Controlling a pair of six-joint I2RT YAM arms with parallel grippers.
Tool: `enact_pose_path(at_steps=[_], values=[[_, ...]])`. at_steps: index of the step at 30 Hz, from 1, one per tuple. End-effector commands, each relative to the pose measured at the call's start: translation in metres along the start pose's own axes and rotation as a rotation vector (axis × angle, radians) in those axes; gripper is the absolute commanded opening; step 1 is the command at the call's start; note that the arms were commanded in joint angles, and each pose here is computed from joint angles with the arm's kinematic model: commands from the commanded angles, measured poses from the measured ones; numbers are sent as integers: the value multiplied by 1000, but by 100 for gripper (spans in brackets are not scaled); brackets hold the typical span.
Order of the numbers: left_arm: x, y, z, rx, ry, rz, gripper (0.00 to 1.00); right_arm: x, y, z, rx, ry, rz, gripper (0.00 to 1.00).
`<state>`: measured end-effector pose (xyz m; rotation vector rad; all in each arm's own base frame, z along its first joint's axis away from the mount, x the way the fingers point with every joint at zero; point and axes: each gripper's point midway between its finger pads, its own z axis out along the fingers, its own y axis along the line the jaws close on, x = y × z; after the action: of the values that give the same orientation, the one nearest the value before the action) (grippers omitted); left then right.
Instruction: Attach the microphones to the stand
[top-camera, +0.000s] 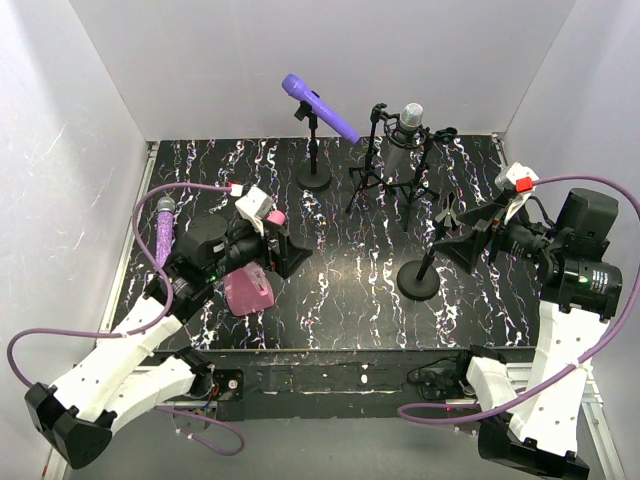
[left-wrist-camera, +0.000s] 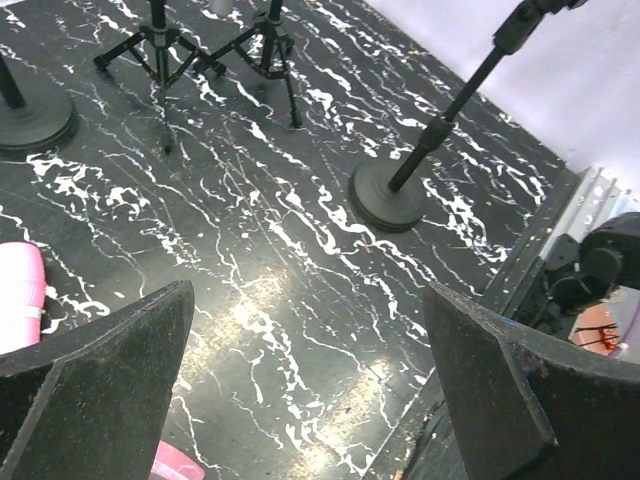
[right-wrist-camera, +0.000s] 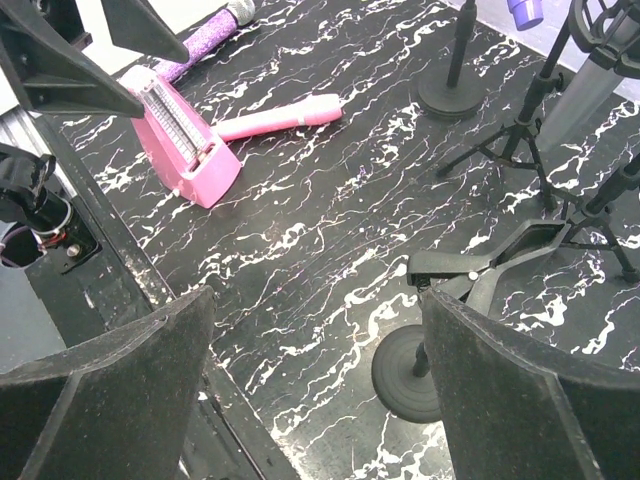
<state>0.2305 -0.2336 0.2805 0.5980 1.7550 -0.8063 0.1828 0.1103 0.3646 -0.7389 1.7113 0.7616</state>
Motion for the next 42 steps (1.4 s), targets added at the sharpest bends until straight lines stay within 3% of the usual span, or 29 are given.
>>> enact_pose_path(at_steps=[1,13,24,42], values=[[-12,-16,-8,68,-50,-46,98,-2,1,1,-11,-17,1,90],[-1,-49,-1,260,22,-99,98,-1,1,3,-27,-26,6,90],[29,-94,16,359,83,-15,98,0,0,4,-36,-30,16,91],[78,-139,38,473,52,116,98,2,-1,6,-49,-32,20,90]])
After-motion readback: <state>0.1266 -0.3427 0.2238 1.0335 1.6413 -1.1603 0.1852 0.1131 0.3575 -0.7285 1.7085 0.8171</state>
